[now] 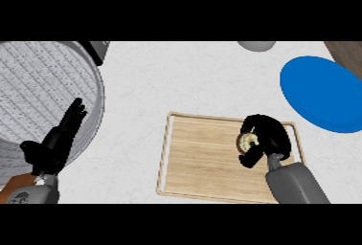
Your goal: Pick the cupcake from the tray and place it in the plate
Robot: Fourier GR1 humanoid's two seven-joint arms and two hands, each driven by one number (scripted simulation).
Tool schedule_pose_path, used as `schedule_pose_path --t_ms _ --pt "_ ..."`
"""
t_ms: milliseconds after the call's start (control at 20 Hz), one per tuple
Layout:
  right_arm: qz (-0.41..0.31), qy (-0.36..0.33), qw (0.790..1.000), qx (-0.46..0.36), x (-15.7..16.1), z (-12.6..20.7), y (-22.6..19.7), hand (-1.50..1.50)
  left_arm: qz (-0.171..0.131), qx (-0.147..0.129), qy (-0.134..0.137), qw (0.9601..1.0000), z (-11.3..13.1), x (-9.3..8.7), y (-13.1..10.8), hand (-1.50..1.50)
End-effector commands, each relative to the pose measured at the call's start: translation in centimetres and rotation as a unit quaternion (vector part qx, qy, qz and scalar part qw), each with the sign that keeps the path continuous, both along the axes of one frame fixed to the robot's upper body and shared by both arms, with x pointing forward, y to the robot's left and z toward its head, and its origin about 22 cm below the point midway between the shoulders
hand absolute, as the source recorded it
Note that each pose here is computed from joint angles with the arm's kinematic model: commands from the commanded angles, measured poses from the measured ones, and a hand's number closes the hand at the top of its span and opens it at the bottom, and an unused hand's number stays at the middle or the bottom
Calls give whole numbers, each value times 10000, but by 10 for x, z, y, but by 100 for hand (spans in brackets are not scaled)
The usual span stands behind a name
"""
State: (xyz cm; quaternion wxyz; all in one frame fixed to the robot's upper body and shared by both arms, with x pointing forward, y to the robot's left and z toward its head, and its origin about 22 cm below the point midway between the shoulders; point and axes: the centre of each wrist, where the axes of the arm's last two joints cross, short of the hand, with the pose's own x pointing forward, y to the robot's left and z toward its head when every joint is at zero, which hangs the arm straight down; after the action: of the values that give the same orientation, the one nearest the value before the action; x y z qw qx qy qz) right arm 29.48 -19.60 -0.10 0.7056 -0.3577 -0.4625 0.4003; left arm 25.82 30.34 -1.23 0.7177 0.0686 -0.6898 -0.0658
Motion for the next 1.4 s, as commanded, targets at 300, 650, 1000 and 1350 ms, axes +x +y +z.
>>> schedule_pose_path --t_ms 300,650,1000,1350 --pt "-1215 -836 9842 -980 -53 44 -241 150 466 -30 110 9988 -14 -20 20 0" --pt "-1234 -1666 9756 -719 -120 93 -366 150 112 -89 101 9998 -14 -21 16 0" --pt "-1201 -2719 9532 -557 -154 129 -423 150 39 43 11 10000 3 1 -4 0" --pt "-1020 -3362 9348 -530 -125 149 -426 150 17 -18 71 10000 -22 -8 -8 0"
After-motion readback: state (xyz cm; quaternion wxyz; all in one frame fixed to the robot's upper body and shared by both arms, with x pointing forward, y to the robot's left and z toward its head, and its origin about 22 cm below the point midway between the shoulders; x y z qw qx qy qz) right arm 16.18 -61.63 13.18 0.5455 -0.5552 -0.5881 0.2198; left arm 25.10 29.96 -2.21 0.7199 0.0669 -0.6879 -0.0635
